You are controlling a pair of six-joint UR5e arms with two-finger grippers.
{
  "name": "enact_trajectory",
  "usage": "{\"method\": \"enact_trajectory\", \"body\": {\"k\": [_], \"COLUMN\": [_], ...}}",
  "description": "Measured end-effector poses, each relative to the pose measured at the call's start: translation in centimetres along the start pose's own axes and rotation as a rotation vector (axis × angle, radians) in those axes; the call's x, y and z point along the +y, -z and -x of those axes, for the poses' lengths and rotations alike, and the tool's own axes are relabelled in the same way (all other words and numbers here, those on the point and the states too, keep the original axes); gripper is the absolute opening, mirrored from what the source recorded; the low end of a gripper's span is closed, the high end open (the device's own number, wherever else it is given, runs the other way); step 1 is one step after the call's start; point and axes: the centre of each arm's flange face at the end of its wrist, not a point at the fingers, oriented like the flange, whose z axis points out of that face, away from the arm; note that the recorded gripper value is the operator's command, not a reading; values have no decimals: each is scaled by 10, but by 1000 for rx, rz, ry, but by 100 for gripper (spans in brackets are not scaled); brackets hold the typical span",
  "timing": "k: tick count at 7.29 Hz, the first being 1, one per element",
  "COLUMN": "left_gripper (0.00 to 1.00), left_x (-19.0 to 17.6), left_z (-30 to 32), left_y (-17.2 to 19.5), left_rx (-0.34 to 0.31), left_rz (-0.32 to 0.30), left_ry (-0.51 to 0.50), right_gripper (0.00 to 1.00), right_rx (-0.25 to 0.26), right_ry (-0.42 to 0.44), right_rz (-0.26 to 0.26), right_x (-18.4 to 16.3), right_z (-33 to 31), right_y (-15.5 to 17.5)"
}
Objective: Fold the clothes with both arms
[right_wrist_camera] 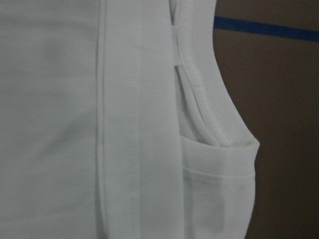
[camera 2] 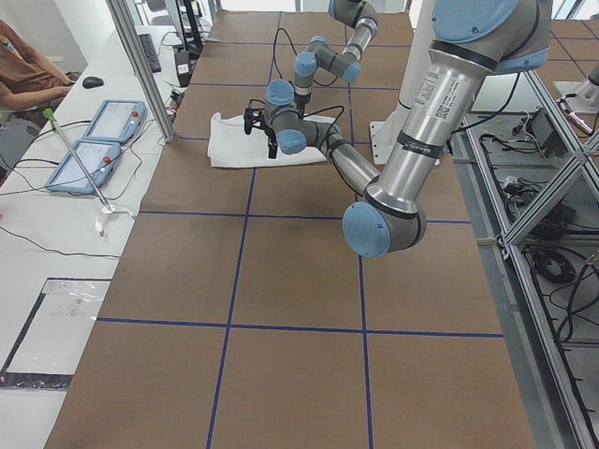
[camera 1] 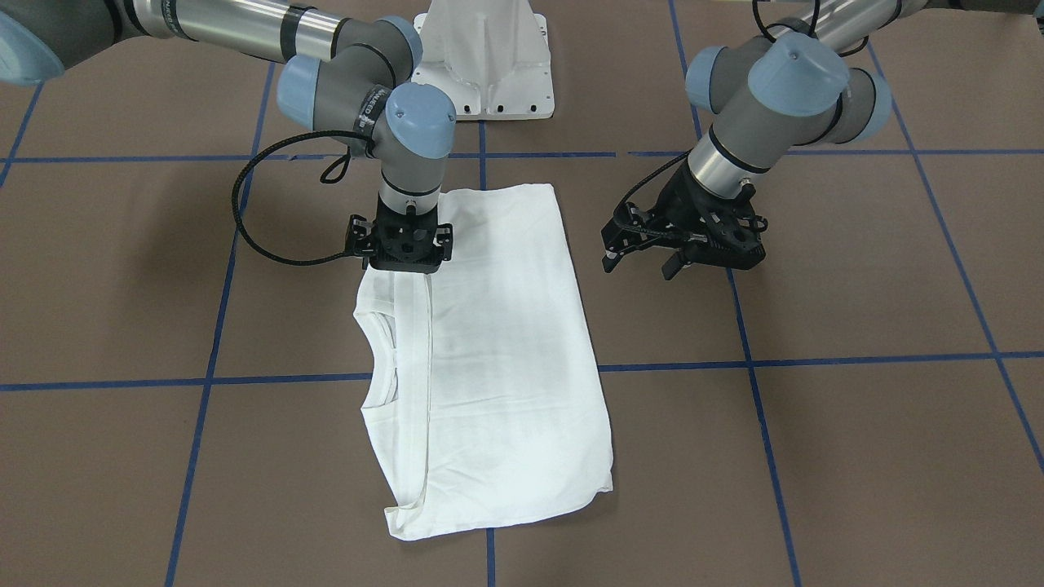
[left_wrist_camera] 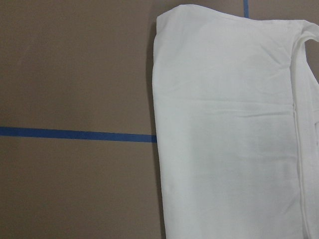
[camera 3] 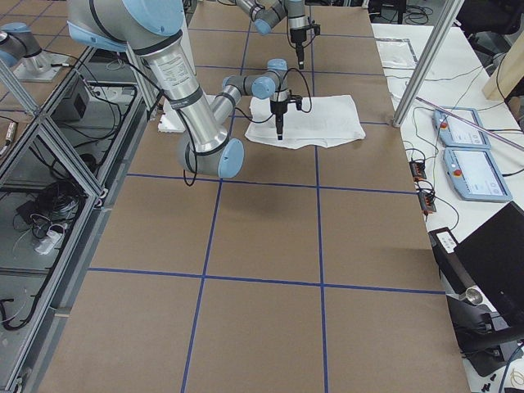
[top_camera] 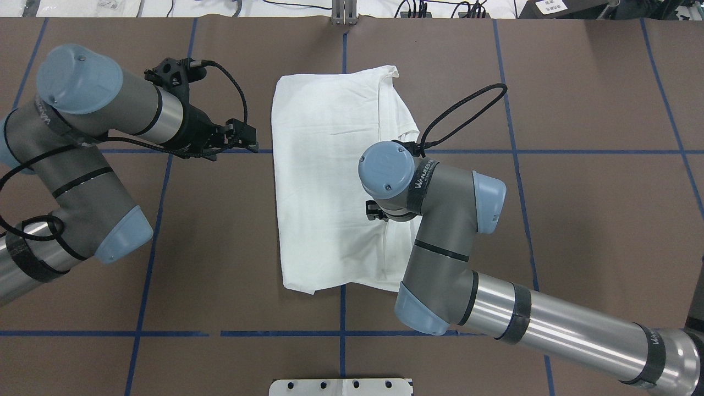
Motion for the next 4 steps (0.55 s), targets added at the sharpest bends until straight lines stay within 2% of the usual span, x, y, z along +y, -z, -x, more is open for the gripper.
{"method": "enact_trajectory", "body": {"k": [4], "left_gripper": [100], "left_x": [-4], "left_z": [7], "left_y": [-11], "left_rx": [18], "left_rz": [-6], "left_ry": [-3], "right_gripper": [100], "right_rx": [20], "right_ry": [10], "right_rz": [-2], "right_x": [-8], "right_z": [-19], "right_y": [-6]}}
